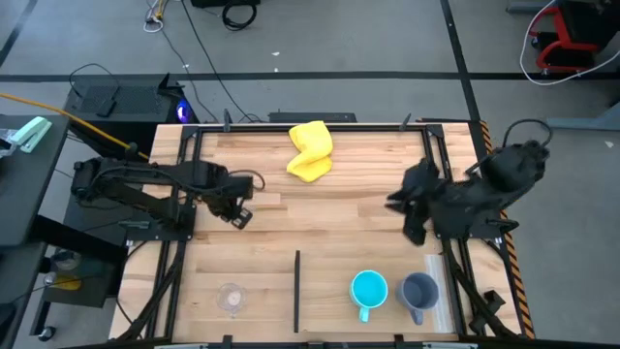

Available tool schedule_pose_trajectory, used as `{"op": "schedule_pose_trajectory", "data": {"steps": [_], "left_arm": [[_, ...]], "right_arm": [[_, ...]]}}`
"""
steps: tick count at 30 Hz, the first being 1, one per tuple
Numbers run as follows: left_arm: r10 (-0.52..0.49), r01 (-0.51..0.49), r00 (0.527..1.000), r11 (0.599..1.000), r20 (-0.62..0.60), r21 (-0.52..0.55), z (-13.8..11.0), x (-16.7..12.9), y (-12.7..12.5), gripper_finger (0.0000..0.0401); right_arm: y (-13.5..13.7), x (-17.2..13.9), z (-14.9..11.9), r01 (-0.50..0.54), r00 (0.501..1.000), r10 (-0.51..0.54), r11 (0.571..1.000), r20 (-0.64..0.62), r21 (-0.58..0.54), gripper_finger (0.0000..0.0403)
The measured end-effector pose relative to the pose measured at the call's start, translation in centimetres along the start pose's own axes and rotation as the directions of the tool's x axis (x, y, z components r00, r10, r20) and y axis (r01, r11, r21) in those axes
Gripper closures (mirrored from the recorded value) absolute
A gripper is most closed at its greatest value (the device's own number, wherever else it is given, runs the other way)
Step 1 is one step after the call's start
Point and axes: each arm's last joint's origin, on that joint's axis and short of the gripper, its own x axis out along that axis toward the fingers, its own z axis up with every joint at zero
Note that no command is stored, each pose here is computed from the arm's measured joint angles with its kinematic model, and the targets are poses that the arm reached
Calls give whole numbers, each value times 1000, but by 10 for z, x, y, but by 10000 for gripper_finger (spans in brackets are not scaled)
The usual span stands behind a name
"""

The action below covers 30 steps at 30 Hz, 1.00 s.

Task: Stack small to large cups/mugs on shelf
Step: Put the transparent mug on the shelf

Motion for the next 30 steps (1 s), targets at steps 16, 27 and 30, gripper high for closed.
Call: {"op": "schedule_pose_trajectory", "data": {"steps": [16, 27, 30], "left_arm": [[-24, 16, 999, 985, 46, 171, -87, -11, -21, 380], [-80, 66, 994, 984, 80, 165, -129, -18, -18, 381], [-106, 94, 990, 987, 96, 128, -133, -19, -20, 385]], "right_arm": [[-51, -45, 3, 51, 947, -135, 959, 292, 280, 312], [-52, -20, -18, 87, 949, -205, 899, 238, 429, 312], [-52, -19, -19, 81, 951, -203, 892, 235, 444, 312]]}}
